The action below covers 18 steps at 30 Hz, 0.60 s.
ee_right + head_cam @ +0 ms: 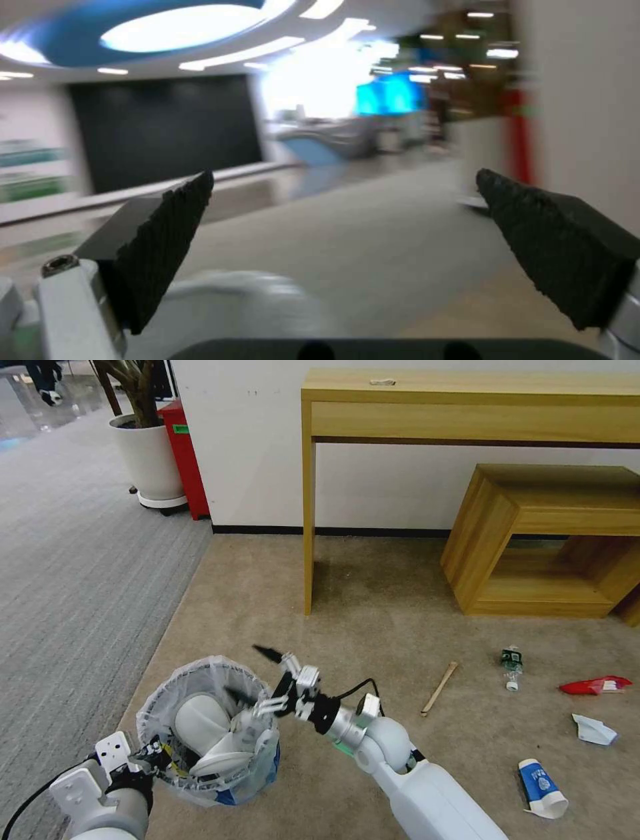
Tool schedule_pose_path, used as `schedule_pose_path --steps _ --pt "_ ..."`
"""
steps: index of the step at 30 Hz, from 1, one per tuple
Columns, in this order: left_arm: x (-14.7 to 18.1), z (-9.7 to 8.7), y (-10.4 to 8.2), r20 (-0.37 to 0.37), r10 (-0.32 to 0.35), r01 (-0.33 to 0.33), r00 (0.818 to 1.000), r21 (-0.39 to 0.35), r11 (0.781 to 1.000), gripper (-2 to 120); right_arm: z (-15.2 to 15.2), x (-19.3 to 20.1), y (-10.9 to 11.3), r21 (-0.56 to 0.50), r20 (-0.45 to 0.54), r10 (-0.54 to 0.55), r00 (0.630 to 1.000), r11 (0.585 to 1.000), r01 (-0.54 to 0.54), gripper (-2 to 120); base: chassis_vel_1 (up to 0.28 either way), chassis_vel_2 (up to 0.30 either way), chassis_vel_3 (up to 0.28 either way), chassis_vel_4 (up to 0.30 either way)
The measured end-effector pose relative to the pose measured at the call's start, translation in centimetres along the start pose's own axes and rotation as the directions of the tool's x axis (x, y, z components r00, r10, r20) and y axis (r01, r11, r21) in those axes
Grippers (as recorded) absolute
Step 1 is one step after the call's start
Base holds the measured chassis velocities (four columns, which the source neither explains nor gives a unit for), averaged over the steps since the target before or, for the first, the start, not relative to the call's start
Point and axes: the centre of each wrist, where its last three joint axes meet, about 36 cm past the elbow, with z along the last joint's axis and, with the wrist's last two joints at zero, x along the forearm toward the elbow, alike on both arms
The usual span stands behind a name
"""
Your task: Pick up the trash bin and place the garbage on the floor into it.
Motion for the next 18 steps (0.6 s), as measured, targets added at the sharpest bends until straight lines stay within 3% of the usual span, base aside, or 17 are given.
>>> schedule_pose_path --steps 1,3,4,7,8,10,14,17,18 --pt "0.0 0.0 0.0 0.0 0.0 0.0 1.0 0.0 1.0 1 0.0 0.0 0.0 0.0 0.0 0.0 1.0 1.0 0.0 100 0.0 0.0 0.0 0.0" --pt "-0.1 -0.2 0.1 0.004 0.001 -0.001 1.0 0.002 1.0 1 -1.7 1.0 -0.6 0.037 -0.018 0.188 0.982 0.982 -0.187 100 0.0 0.0 0.0 0.0" --pt "-0.1 -0.2 0.1 0.004 0.001 -0.001 1.0 0.002 1.0 1 -1.7 1.0 -0.6 0.037 -0.018 0.188 0.982 0.982 -0.187 100 0.0 0.0 0.0 0.0" --pt "-0.1 -0.3 0.0 0.007 0.007 -0.007 1.0 0.006 1.0 1 -3.5 2.7 -1.3 0.089 -0.073 0.418 0.905 0.907 -0.412 100 0.0 0.0 0.0 0.0" --pt "-0.1 -0.3 0.0 0.007 0.007 -0.007 1.0 0.006 1.0 1 -3.5 2.7 -1.3 0.089 -0.073 0.418 0.905 0.907 -0.412 100 0.0 0.0 0.0 0.0" --pt "-0.1 -0.4 -0.1 0.006 0.016 -0.016 1.0 0.011 1.0 1 -5.0 4.7 -1.9 0.135 -0.109 0.533 0.839 0.844 -0.518 100 0.0 0.0 0.0 0.0" --pt "-0.1 -0.4 -0.1 0.004 0.02 -0.021 1.0 0.014 1.0 1 -5.7 6.2 -2.4 0.187 -0.122 0.574 0.809 0.814 -0.55 100 0.0 0.0 0.0 0.0" --pt "-0.2 -0.5 -0.1 0.006 0.028 -0.028 1.0 0.023 0.999 1 -6.8 9.1 -3.5 0.314 -0.13 0.616 0.777 0.769 -0.557 100 0.0 0.0 0.0 0.0" --pt "-0.2 -0.5 -0.1 0.006 0.028 -0.028 1.0 0.023 0.999 1 -6.8 9.1 -3.5 0.314 -0.13 0.616 0.777 0.769 -0.557 100 0.0 0.0 0.0 0.0"
